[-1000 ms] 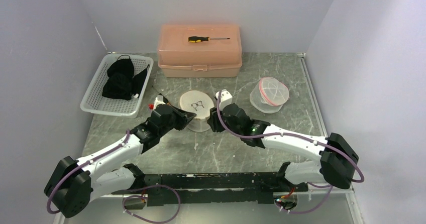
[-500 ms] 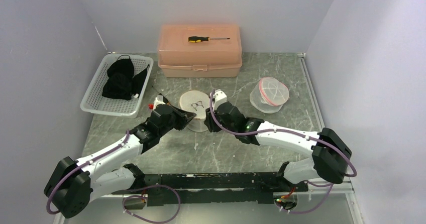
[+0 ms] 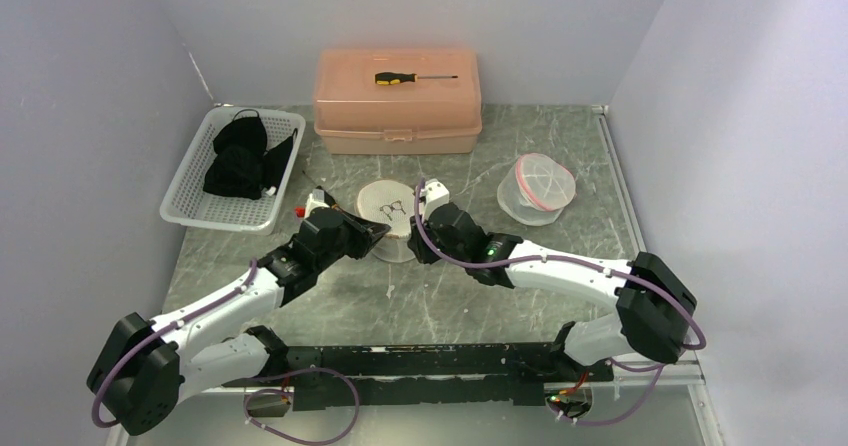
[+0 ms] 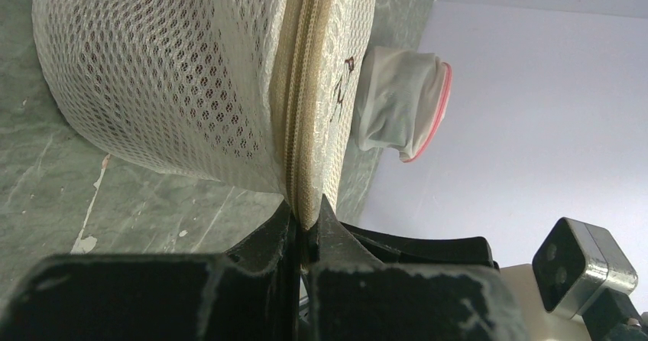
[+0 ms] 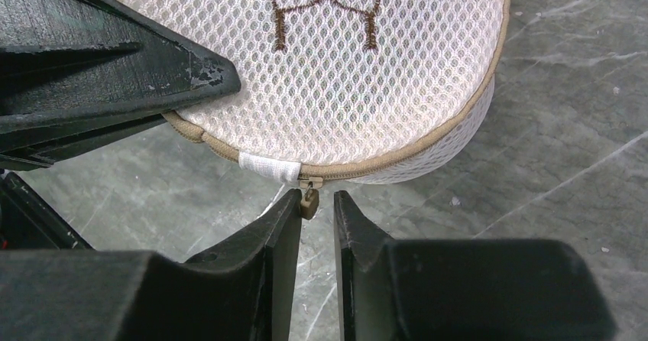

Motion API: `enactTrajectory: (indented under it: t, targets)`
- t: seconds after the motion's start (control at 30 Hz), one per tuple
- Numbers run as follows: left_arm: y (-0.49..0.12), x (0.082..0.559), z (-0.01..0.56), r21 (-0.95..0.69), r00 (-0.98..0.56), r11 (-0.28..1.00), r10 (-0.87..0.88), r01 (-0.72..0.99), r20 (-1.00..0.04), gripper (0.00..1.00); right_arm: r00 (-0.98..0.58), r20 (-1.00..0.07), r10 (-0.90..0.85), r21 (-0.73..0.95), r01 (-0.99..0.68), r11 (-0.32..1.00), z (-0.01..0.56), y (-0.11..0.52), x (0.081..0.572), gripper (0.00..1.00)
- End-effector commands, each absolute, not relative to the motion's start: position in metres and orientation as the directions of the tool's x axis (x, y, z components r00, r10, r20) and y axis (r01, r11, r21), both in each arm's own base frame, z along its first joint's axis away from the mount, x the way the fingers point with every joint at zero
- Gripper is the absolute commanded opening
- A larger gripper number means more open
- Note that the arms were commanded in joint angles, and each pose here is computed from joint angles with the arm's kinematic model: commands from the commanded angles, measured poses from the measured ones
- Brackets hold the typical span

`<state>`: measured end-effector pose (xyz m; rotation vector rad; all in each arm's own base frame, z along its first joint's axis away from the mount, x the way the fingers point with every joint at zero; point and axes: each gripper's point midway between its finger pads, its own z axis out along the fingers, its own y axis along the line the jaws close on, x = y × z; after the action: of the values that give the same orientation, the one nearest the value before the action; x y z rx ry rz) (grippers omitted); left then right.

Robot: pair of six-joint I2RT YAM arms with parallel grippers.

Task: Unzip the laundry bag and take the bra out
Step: Unzip the laundry bag at the center of the board.

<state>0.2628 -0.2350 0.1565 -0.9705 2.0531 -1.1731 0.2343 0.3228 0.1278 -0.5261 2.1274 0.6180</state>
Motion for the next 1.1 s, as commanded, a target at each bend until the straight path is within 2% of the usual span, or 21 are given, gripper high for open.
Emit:
enactTrajectory:
  t: [0.0, 0.13, 0.2, 0.23, 0.5, 0.63, 1.07]
  targets:
    - [-0.235, 0.270, 0.177, -0.913, -0.543, 0.312, -0.830, -0.263, -0.127, 0.03, -0.535, -0.838, -0.110, 0.259, -0.566, 0.782, 0.148, 0.334, 0.241, 0.24]
    - [-0.234, 0.270, 0.177, -0.914, -0.541, 0.310, -0.832, -0.262, -0.128, 0.03, -0.533, -0.839, -0.112, 0.254, -0.564, 0.786, 0.148, 0.333, 0.242, 0.13]
    - [-0.234, 0.270, 0.177, -0.914, -0.542, 0.312, -0.830, -0.260, -0.129, 0.03, -0.532, -0.839, -0.115, 0.249, -0.563, 0.788, 0.147, 0.332, 0.242, 0.01]
    - [-0.234, 0.270, 0.177, -0.913, -0.544, 0.315, -0.829, -0.258, -0.133, 0.03, -0.530, -0.840, -0.116, 0.246, -0.563, 0.789, 0.147, 0.332, 0.243, 0.00]
    - [-0.238, 0.266, 0.174, -0.901, -0.581, 0.361, -0.797, -0.241, -0.164, 0.03, -0.521, -0.838, -0.162, 0.174, -0.535, 0.827, 0.134, 0.311, 0.243, 0.00]
    - [-0.246, 0.263, 0.177, -0.891, -0.637, 0.416, -0.740, -0.181, -0.216, 0.03, -0.515, -0.838, -0.183, 0.125, -0.507, 0.853, 0.122, 0.294, 0.246, 0.00]
    - [-0.270, 0.254, 0.164, -0.877, -0.751, 0.463, -0.622, -0.124, -0.222, 0.03, -0.547, -0.831, -0.105, 0.145, -0.395, 0.907, 0.113, 0.252, 0.256, 0.00]
